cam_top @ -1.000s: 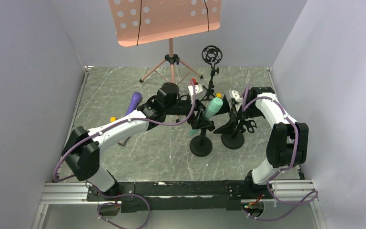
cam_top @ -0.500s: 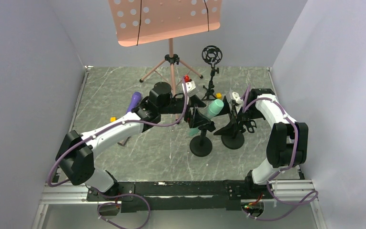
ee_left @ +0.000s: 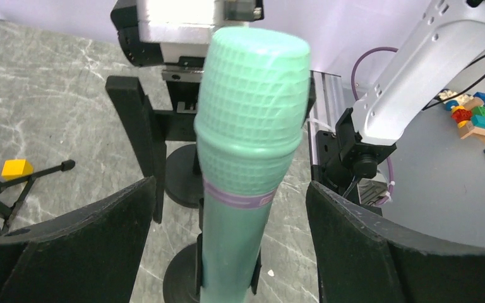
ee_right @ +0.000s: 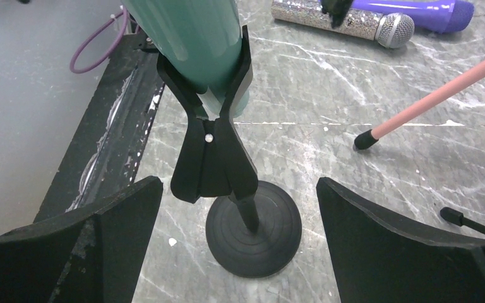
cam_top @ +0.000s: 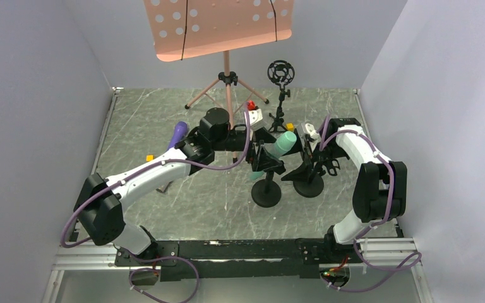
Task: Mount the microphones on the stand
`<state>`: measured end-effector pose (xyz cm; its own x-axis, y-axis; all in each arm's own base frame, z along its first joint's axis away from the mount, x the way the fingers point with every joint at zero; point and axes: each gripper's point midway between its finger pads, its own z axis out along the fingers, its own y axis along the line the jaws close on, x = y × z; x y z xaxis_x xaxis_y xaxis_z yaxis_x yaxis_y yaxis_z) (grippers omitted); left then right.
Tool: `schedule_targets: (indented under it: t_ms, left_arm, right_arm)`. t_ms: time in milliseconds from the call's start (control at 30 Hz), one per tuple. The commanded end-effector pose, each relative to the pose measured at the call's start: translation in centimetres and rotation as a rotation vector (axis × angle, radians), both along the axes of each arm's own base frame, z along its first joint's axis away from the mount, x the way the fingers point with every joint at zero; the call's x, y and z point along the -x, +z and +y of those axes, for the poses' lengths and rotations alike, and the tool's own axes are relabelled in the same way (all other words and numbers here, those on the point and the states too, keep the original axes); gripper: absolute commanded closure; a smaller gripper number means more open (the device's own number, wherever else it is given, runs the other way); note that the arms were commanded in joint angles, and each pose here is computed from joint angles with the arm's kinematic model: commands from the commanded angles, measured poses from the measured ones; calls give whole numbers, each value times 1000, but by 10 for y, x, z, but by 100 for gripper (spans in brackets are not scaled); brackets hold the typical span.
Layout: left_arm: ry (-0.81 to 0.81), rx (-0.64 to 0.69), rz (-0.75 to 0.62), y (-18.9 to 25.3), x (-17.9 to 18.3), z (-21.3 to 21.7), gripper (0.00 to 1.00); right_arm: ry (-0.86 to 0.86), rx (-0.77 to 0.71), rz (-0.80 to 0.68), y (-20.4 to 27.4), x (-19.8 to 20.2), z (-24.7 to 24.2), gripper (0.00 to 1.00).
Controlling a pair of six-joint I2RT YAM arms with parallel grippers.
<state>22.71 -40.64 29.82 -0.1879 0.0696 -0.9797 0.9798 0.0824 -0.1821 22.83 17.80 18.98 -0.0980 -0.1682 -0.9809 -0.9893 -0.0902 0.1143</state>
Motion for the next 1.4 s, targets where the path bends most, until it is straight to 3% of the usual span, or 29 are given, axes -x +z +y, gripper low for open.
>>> schedule_targets:
  t_ms: [0,300,600,667,833,933,1367]
  left_arm:
    - [-52,26,-95,25,11,-6,9]
    - [-64,5,-113,16,12,-8,9]
    - [-61,19,-94,21,10,-16,20]
    - [-57,18,-86,21,10,-17,30]
    - [-47,14,-68,22,9,-17,43]
    - [-51,12,-62,22,10,-18,58]
    - [-45,19,-49,22,12,-15,91]
  right_arm:
    - [-5,-49,-43,10,-1,4,2]
    - [-2,-44,-48,10,0,4,2]
    - [3,-37,-50,7,0,4,5]
    - [3,-36,-51,7,0,4,5]
    - [3,-40,-53,8,1,4,6]
    - [2,-43,-52,9,1,4,7]
    - [-1,-46,-43,9,0,5,7]
